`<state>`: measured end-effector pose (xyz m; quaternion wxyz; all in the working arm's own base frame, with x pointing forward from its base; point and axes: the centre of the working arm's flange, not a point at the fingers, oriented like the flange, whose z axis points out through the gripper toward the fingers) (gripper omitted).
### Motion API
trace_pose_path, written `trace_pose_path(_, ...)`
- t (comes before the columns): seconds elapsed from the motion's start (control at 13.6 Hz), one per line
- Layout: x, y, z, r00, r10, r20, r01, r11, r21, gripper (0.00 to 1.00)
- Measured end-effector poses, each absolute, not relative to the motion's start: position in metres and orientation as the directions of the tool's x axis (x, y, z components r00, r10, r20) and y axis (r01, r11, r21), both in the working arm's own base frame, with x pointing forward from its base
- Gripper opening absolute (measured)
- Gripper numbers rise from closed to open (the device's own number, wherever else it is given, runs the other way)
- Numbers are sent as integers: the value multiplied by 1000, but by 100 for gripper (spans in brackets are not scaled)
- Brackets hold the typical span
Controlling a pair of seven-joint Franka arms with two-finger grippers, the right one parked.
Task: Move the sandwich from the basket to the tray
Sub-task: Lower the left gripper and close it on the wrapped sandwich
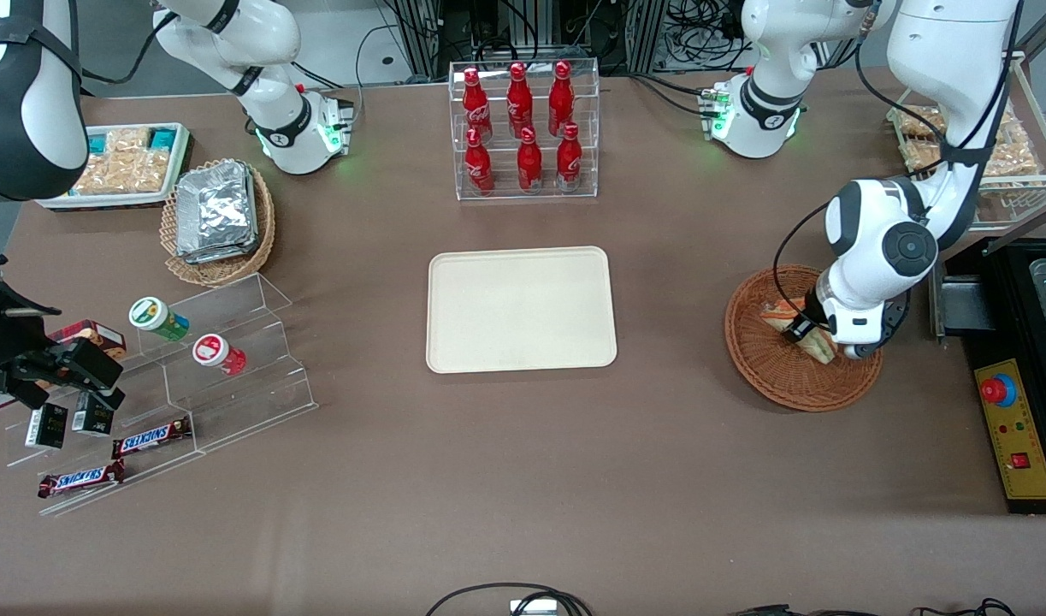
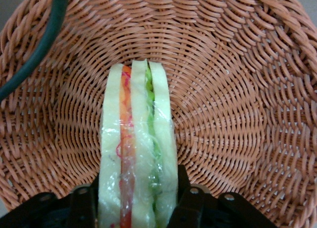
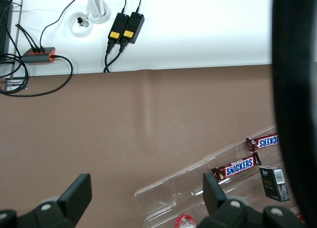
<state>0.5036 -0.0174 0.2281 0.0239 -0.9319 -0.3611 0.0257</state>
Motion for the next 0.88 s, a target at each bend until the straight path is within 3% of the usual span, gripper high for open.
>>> trace_pose_path(0.15,503,-18,228,746,665,-26,662,-746,-70,41)
trace_pose_path(0.44,503,-17,235,756,654,-34,650,-755,-90,33)
trace_pose_path(0.66,508,-17,272,801,597,-32,592,-800,-103,19)
trace_pose_path(0.88,523,-38,327,850,526,-27,520,-847,-112,19)
